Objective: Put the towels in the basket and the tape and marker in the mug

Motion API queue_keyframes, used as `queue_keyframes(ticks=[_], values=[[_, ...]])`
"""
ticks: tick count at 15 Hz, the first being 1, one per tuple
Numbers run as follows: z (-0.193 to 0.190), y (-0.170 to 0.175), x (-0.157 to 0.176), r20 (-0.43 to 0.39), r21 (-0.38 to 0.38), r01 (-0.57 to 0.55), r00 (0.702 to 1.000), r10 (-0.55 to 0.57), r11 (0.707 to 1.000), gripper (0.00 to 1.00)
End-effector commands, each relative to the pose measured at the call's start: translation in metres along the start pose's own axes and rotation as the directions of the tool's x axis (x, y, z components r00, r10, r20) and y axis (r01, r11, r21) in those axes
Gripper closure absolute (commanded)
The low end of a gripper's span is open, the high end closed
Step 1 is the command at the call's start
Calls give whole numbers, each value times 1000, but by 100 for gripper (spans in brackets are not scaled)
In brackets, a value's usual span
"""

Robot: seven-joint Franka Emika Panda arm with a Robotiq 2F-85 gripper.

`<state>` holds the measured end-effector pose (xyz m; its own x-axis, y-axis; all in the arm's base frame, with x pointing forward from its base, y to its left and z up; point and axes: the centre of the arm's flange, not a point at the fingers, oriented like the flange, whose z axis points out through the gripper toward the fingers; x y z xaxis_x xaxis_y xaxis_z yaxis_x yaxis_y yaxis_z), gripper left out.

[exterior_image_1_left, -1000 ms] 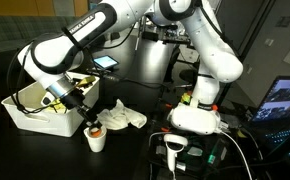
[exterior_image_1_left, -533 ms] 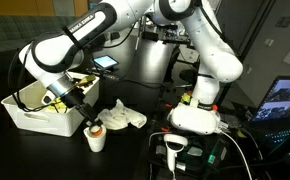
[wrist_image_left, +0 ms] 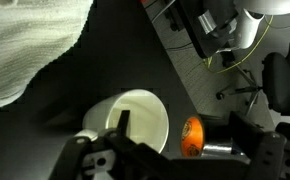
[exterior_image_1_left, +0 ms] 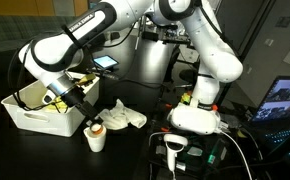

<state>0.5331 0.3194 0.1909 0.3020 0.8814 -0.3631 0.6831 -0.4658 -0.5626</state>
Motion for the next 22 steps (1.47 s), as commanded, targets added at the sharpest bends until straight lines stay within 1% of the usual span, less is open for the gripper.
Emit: queue_keyframes(ticks=[1,2,3,4,6,10,11,12,13,14,15,17,18,20,22], values=[[-10,4,6,-5,38,-90,996,90,995,0],[-10,6,8,-5,39,-118,993,118,992,24],[-10,9,10,-4,40,-146,989,146,988,27],[-10,11,12,2,35,-192,981,192,981,34],[-9,15,15,8,33,-253,967,253,967,51],[-6,19,7,-10,41,-335,942,336,941,80],[-5,17,-3,-28,46,-347,937,348,937,71],[-6,16,-9,-47,53,-359,931,362,932,64],[-6,14,-19,-76,63,-371,924,375,926,45],[-6,13,-27,-103,73,-384,915,390,920,40],[-7,12,-36,-134,82,-398,904,406,914,33],[-9,15,-51,-184,111,-445,870,458,889,17],[-9,18,-61,-201,131,-468,850,486,874,11],[-7,26,-80,-233,171,-511,810,538,843,2],[0,32,-102,-252,217,-558,760,598,801,0]])
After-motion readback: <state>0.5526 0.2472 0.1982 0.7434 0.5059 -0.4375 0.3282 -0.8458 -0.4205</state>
